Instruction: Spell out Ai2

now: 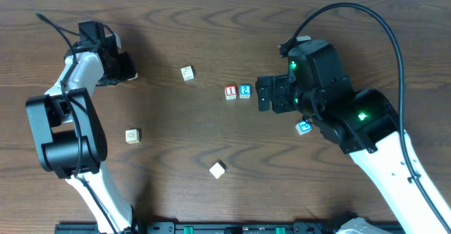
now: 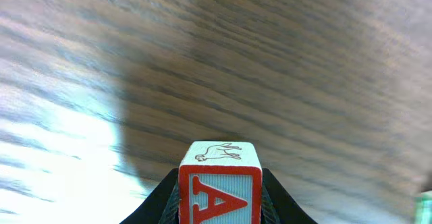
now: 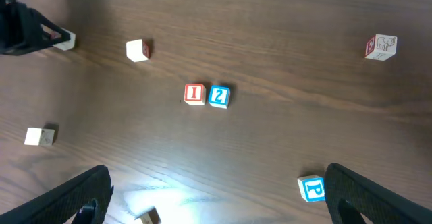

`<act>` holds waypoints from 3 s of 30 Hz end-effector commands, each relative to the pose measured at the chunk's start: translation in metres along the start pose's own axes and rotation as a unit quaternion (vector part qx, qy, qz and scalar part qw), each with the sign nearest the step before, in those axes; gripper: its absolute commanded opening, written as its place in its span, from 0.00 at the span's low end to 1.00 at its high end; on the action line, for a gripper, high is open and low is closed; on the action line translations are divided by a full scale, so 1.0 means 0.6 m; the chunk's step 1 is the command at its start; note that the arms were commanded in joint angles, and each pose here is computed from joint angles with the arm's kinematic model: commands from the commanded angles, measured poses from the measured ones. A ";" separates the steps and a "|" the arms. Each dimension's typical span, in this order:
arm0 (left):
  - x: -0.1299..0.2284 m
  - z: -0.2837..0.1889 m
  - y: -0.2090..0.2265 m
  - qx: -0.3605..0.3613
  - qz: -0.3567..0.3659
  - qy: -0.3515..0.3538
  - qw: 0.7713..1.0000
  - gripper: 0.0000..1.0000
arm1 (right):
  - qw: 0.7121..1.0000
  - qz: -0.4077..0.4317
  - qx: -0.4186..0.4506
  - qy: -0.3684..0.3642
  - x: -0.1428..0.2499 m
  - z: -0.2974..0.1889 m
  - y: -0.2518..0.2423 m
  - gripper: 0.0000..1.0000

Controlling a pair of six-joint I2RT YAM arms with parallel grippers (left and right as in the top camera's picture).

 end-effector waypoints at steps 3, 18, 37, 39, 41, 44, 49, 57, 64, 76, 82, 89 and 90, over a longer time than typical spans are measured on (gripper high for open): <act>0.005 0.012 -0.028 0.013 -0.171 0.020 0.985 0.06 | 1.000 0.012 0.002 -0.009 -0.004 -0.006 -0.003 0.99; 0.057 0.024 -0.089 -0.138 -0.279 0.041 0.949 0.06 | 1.000 0.011 -0.007 0.001 -0.001 -0.006 -0.001 0.99; 0.090 -0.056 -0.246 -0.149 -0.208 0.005 0.967 0.06 | 1.000 0.006 0.004 0.019 0.008 -0.006 -0.007 0.99; 0.100 -0.057 -0.267 -0.145 -0.212 0.003 0.967 0.06 | 1.000 -0.003 0.006 0.022 0.010 -0.006 -0.008 0.99; 0.117 -0.056 -0.291 -0.143 -0.228 0.005 0.963 0.06 | 1.000 -0.007 0.009 0.027 0.012 -0.007 -0.009 0.99; 0.137 -0.054 -0.321 -0.138 -0.227 0.008 0.964 0.06 | 0.999 -0.014 0.012 0.034 0.015 -0.007 -0.011 0.99; 0.168 -0.054 -0.362 -0.135 -0.232 0.006 0.963 0.06 | 0.999 -0.023 0.016 0.042 0.019 -0.007 -0.013 0.99; 0.189 -0.057 -0.386 -0.154 -0.316 -0.046 0.935 0.06 | 0.998 -0.023 0.021 0.049 0.023 -0.008 -0.015 0.99; 0.187 -0.056 -0.390 -0.139 -0.423 -0.072 0.893 0.06 | 0.998 -0.024 0.023 0.054 0.025 -0.008 -0.017 0.99; 0.184 -0.048 -0.412 -0.095 -0.457 -0.057 0.883 0.06 | 0.998 -0.024 0.023 0.055 0.025 -0.008 -0.017 0.99; 0.194 -0.043 -0.420 -0.097 -0.448 -0.056 0.887 0.06 | 0.998 -0.024 0.023 0.055 0.025 -0.008 -0.017 0.99; 0.200 -0.030 -0.419 -0.109 -0.444 -0.051 0.888 0.06 | 0.998 -0.023 0.012 0.065 0.029 -0.008 -0.014 0.99; 0.200 -0.029 -0.418 -0.109 -0.444 -0.052 0.888 0.06 | 0.998 -0.023 0.012 0.065 0.029 -0.008 -0.014 0.99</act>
Point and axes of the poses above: each gripper's point midway between its finger pads, its own z axis out along the fingers, its own y axis along the line the jaws close on, x = y × z, the point moved 10 cm from there along -z, back along the fingers, and after that the axes turned 10 degrees about z, right-handed, at the moved point
